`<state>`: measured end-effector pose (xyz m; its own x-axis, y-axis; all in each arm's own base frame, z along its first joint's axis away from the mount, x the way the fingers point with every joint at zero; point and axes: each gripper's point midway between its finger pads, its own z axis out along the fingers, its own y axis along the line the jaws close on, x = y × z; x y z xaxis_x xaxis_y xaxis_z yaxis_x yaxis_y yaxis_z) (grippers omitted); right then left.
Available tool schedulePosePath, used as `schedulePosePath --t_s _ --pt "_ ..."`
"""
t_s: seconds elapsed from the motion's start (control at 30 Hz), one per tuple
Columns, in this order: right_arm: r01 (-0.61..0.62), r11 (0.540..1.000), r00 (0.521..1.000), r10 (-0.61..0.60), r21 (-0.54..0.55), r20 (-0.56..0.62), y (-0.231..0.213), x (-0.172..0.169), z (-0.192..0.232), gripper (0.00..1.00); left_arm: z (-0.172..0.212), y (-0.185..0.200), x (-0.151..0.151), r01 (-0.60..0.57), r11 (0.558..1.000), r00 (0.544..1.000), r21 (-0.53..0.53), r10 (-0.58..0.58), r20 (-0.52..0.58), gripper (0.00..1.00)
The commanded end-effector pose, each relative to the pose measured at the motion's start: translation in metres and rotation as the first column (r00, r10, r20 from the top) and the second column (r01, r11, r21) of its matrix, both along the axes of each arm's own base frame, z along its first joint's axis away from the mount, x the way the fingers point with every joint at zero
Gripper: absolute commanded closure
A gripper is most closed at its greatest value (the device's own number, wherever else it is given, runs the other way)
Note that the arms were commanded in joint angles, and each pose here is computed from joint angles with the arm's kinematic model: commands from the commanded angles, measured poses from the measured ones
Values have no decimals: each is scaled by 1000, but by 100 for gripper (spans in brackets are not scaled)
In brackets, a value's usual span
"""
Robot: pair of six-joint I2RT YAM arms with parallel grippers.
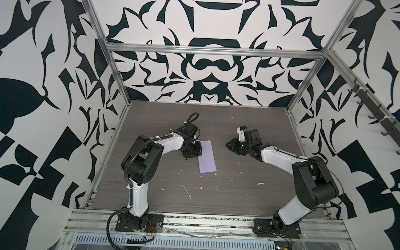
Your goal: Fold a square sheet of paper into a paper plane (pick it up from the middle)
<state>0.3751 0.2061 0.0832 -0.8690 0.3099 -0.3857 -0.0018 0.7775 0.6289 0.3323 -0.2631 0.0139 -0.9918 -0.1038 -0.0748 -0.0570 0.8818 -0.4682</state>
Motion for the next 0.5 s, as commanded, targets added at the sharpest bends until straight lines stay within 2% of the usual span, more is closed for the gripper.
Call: schedulePosePath --t_s 0.0,0.47 --pt "-7 999 1000 7 -31 10 -2 -2 -2 75 -85 57 -65 50 961 966 273 23 -256 71" --pt "-42 999 999 42 -12 -32 8 2 -15 75 -87 59 -63 116 954 967 278 -44 -252 68"
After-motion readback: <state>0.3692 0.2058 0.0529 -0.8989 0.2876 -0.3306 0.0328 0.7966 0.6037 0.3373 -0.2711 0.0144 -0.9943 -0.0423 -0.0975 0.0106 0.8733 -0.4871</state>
